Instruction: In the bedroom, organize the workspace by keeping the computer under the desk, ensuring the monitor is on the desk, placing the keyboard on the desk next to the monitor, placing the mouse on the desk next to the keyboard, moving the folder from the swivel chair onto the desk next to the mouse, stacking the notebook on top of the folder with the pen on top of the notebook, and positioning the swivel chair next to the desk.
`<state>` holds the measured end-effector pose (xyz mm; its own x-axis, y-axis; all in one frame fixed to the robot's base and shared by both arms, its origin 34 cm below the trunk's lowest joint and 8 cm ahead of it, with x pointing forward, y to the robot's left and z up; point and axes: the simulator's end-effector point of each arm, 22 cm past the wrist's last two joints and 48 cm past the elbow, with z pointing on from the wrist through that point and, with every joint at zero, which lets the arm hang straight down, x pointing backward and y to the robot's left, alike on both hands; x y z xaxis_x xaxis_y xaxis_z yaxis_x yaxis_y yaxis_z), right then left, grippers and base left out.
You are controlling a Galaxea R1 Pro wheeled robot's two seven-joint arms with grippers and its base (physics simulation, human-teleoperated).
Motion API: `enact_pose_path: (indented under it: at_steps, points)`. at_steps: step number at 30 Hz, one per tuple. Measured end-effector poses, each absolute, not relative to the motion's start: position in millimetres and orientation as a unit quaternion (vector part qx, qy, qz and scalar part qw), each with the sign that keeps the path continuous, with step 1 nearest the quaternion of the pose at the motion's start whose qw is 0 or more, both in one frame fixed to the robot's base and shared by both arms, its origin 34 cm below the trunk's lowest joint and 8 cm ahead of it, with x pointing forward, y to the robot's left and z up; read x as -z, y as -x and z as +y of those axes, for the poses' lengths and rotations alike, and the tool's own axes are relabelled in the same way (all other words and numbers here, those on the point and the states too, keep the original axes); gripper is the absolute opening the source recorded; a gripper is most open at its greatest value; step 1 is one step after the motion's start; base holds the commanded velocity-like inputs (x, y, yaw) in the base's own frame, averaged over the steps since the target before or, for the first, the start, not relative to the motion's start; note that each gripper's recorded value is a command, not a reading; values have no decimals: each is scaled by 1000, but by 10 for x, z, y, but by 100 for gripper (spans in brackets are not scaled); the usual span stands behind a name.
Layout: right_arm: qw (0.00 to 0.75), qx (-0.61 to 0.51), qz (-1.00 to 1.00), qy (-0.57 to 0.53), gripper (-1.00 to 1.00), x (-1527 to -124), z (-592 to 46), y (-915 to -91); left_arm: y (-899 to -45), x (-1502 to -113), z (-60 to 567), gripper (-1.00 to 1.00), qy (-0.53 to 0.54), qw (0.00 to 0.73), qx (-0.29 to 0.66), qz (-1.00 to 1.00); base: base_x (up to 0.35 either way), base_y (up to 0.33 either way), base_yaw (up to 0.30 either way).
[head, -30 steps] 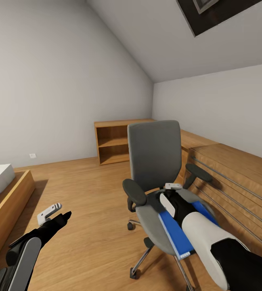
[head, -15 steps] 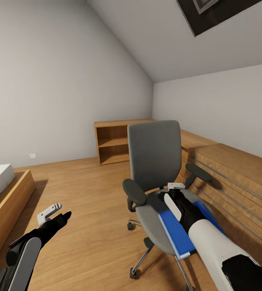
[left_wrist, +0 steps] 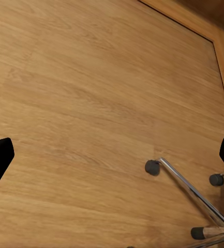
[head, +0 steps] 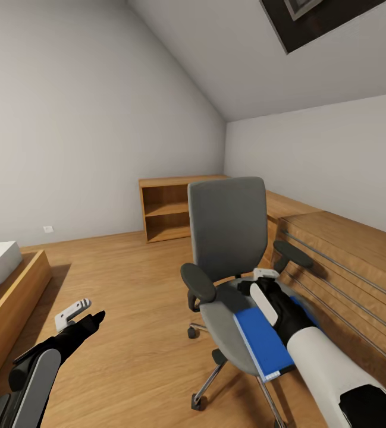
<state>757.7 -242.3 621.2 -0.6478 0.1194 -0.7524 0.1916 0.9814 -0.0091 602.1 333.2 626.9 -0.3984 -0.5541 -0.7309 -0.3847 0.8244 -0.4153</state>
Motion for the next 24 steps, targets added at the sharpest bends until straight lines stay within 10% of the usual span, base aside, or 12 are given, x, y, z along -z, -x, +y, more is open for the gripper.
enact_pose_path:
  at_steps: [24]
  points:
    - [308, -223, 896, -231, 100, -6255, -2325, -7351, -6022, -6311, 3310, 100, 280, 473, 93, 830, 0, 48, -126]
